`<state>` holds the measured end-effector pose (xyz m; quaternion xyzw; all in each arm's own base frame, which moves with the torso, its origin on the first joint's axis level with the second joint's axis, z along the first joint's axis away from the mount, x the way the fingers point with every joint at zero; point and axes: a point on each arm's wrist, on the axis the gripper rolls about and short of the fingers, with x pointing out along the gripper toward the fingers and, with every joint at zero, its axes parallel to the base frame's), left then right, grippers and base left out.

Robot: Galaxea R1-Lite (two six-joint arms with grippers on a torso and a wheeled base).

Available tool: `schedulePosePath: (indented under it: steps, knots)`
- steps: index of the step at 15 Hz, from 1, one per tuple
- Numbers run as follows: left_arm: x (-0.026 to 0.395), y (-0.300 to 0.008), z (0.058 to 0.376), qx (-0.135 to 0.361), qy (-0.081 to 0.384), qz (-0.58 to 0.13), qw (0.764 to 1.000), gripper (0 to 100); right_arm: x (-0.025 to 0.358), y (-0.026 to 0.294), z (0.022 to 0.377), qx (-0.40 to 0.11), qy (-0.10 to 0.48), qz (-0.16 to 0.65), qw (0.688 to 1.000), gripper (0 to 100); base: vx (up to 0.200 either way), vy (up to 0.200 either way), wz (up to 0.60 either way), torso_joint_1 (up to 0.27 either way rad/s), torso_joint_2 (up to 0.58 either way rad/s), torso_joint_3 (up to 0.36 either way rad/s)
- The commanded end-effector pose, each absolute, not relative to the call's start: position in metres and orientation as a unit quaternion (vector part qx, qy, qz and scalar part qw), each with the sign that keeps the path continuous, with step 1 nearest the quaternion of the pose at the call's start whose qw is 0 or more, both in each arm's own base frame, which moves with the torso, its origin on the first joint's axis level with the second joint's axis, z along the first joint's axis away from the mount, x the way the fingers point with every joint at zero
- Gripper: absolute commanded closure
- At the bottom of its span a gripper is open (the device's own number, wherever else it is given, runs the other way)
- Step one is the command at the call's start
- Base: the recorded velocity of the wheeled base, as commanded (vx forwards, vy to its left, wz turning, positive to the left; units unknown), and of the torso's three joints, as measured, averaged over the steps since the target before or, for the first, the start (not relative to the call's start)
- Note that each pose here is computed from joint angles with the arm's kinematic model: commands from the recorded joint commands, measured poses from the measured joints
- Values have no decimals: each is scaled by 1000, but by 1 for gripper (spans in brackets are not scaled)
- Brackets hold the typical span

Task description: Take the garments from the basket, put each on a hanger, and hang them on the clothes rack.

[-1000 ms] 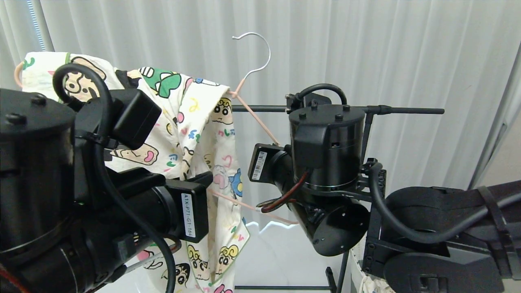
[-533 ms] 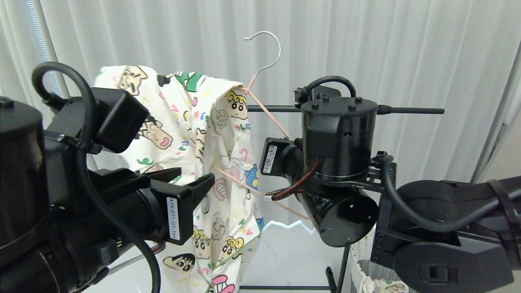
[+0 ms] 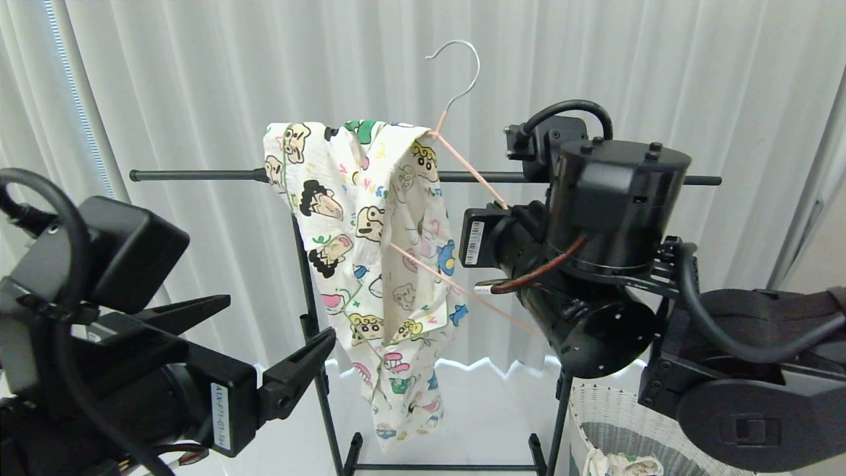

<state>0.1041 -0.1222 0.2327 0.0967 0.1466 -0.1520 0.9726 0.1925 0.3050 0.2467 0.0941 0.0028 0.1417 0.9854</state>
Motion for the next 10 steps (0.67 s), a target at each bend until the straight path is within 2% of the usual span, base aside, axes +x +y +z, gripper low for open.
schedulePosePath:
  steps: [1, 4, 7, 10]
  knots:
    - [96, -111, 241, 81, 127, -155, 976, 0, 187, 287, 240, 62, -7, 149, 987, 100, 0, 0, 0, 0, 0, 0]
    - [88, -100, 249, 90, 105, -186, 973, 0, 166, 253, 223, 22, -6, 183, 983, 100, 0, 0, 0, 0, 0, 0]
    - [84, -97, 252, 112, 92, -255, 956, 0, 139, 229, 208, 3, 0, 205, 979, 100, 0, 0, 0, 0, 0, 0]
    - [84, -101, 257, 107, 86, -314, 940, 0, 111, 211, 199, -11, 9, 237, 971, 100, 0, 0, 0, 0, 0, 0]
